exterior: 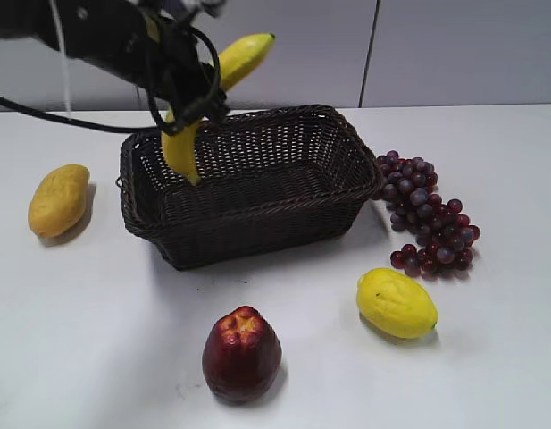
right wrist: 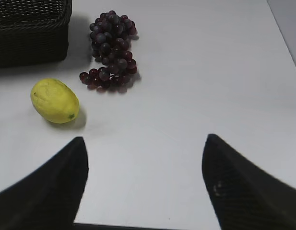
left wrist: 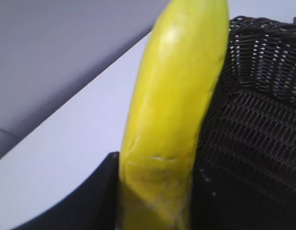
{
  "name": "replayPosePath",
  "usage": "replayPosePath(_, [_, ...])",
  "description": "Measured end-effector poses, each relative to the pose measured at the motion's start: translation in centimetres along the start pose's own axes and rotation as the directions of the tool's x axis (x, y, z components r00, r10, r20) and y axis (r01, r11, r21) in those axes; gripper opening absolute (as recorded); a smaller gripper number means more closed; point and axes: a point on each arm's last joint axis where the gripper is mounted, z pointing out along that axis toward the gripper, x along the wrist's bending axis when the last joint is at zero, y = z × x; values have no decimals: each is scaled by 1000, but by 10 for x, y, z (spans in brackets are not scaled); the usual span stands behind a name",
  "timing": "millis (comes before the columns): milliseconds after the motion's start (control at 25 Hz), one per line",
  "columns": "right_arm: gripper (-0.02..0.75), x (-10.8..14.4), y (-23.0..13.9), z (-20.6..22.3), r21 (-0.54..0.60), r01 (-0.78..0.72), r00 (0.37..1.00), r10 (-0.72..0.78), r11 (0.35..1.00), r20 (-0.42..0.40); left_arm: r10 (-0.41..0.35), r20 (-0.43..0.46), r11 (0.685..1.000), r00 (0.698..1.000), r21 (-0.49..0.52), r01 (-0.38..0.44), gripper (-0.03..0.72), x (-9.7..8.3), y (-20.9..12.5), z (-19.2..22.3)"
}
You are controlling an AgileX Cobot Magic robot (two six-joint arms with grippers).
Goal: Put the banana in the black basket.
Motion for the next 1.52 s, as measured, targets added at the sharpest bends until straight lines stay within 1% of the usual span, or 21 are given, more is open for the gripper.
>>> replayPosePath(80, [591,0,0,0,0,0,1000,0,1000,0,-5,10,1000,1000,12,4,340,-3,-3,6])
replayPosePath(200, [591,0,0,0,0,0,1000,0,1000,0,-17,17,1000,1000,18,17,463,-5,-5,9])
replayPosePath(240, [591,0,0,0,0,0,1000,0,1000,0,-22,18,1000,1000,18,21,516,-5,-5,9])
replayPosePath(320, [591,0,0,0,0,0,1000,0,1000,0,-33,16,999,999,11,33,573,-3,-3,6])
replayPosePath(480, [591,0,0,0,0,0,1000,0,1000,0,-93,14,996,996,2,93,604,6,8,-21])
replayPosePath(560, [591,0,0,0,0,0,1000,0,1000,0,-150,6,989,989,16,150,607,18,14,-45])
replayPosePath(640, [591,0,0,0,0,0,1000,0,1000,0,-231,-21,972,973,39,232,607,38,12,-71])
replayPosePath(680, [591,0,0,0,0,0,1000,0,1000,0,-276,-35,958,961,68,278,608,48,7,-82])
replayPosePath(760, [591,0,0,0,0,0,1000,0,1000,0,-367,-77,918,927,132,374,608,70,-10,-105])
replayPosePath(800, [591,0,0,0,0,0,1000,0,1000,0,-422,-111,886,900,162,435,608,84,-22,-119])
replayPosePath(840, [591,0,0,0,0,0,1000,0,1000,0,-459,-135,858,878,188,478,608,93,-32,-129])
replayPosePath(920, [591,0,0,0,0,-1,1000,1,1000,0,-537,-182,789,824,239,567,608,111,-55,-152])
replayPosePath(960, [591,0,0,0,0,-1,1000,1,1000,0,-574,-206,749,793,260,610,606,119,-66,-165])
replayPosePath(1000, [591,0,0,0,0,-1,1000,1,1000,0,-613,-224,706,758,276,653,603,125,-77,-178])
replayPosePath(1080, [591,0,0,0,0,-1,1000,1,1000,0,-670,-258,633,696,292,717,595,132,-95,-203])
replayPosePath(1160, [591,0,0,0,0,-1,1000,1,1000,0,-700,-286,581,655,305,754,591,132,-109,-222])
replayPosePath(1200, [591,0,0,0,0,-1,1000,1,1000,0,-712,-294,563,638,304,769,590,130,-114,-230])
replayPosePath(1280, [591,0,0,0,0,-1,1000,1,1000,0,-725,-310,543,615,292,787,588,117,-124,-249])
replayPosePath(1400, [591,0,0,0,0,-1,1000,1,1000,0,-732,-309,546,607,267,794,588,87,-133,-273])
replayPosePath(1520, [591,0,0,0,0,-1,1000,1,1000,0,-734,-311,562,604,222,797,587,53,-144,-295])
